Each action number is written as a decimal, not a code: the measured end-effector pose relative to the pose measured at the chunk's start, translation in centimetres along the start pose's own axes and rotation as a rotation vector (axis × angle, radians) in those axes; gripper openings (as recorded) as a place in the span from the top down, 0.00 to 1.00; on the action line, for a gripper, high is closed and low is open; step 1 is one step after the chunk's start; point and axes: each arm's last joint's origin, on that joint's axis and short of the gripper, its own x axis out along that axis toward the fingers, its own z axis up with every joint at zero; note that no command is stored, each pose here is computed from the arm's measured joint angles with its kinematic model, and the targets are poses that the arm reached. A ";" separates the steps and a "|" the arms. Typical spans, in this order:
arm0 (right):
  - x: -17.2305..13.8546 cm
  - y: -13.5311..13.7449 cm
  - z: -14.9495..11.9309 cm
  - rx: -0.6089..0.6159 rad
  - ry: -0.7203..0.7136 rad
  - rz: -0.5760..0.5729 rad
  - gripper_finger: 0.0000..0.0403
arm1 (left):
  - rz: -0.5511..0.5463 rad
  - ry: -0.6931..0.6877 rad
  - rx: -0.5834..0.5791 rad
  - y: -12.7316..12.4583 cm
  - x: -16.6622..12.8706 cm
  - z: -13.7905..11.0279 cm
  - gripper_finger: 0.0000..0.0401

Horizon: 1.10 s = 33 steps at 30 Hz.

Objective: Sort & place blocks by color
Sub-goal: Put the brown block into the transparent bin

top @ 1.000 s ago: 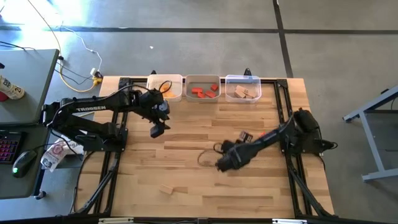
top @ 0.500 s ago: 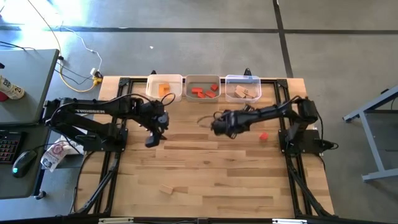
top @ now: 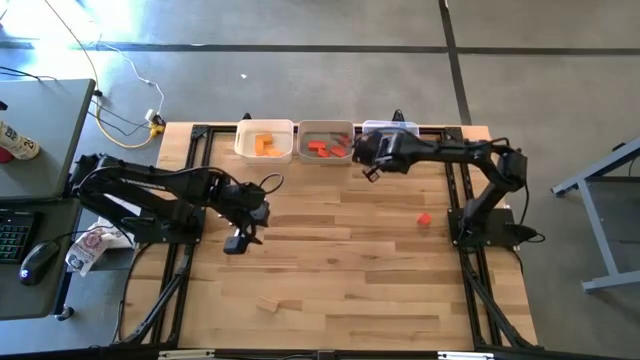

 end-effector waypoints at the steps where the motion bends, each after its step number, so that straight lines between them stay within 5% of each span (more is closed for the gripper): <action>1: 0.4 -0.3 0.4 0.017 -0.003 0.012 0.76 | -0.006 0.002 0.008 -0.2 0.0 0.0 0.41; 17: 4.8 -5.2 3.7 0.274 0.030 0.183 0.74 | -0.067 0.023 0.072 -2.9 0.4 -0.2 0.41; 27: 5.2 -6.0 3.3 0.245 0.084 0.165 0.49 | -0.046 0.024 0.090 -3.3 0.5 -0.3 0.41; 33: 4.7 -6.1 2.1 0.203 0.201 0.174 0.44 | 0.025 0.017 0.096 -3.1 0.5 -0.3 0.41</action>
